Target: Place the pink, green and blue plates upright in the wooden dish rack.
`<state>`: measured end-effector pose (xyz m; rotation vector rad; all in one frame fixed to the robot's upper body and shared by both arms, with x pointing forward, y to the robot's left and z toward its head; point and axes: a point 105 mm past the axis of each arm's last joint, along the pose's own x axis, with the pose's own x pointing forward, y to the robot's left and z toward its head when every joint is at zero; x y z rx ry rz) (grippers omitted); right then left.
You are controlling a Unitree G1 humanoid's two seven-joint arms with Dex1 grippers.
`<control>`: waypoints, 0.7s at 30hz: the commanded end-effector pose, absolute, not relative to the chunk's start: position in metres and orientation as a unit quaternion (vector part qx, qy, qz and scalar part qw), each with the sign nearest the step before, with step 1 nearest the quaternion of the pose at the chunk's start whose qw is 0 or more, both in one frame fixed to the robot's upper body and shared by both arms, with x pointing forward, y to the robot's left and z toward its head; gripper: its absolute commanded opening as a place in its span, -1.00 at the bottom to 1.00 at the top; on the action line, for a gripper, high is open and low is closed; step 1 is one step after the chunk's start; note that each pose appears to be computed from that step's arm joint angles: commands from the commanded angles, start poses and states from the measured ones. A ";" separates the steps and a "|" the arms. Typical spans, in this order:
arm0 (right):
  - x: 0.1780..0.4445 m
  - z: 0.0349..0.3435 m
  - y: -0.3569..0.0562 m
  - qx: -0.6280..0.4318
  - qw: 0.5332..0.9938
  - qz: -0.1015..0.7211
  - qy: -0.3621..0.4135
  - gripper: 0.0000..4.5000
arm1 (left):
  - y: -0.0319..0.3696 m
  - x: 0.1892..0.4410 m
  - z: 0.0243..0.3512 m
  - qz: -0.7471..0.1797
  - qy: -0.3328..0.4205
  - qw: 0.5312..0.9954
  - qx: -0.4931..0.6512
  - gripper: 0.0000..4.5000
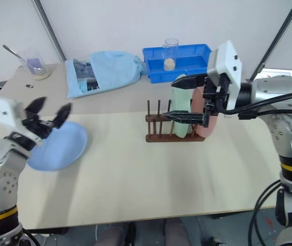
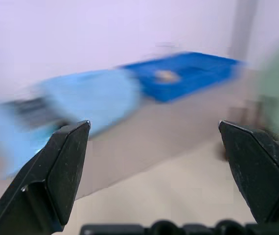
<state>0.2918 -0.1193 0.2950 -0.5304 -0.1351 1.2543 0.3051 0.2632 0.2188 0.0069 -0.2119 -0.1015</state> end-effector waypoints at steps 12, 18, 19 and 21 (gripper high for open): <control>0.299 0.299 -0.101 -0.273 0.732 0.616 -0.098 0.99 | 0.333 0.272 0.115 0.241 0.109 0.950 -0.167 1.00; 0.298 0.302 -0.095 -0.277 0.726 0.622 -0.104 1.00 | 0.315 0.280 0.091 0.223 0.176 0.937 -0.202 0.61; 0.298 0.303 -0.094 -0.277 0.725 0.622 -0.104 1.00 | 0.312 0.282 0.090 0.219 0.180 0.937 -0.205 0.41; 0.297 0.303 -0.092 -0.279 0.724 0.622 -0.105 1.00 | 0.308 0.285 0.091 0.217 0.183 0.935 -0.211 -0.02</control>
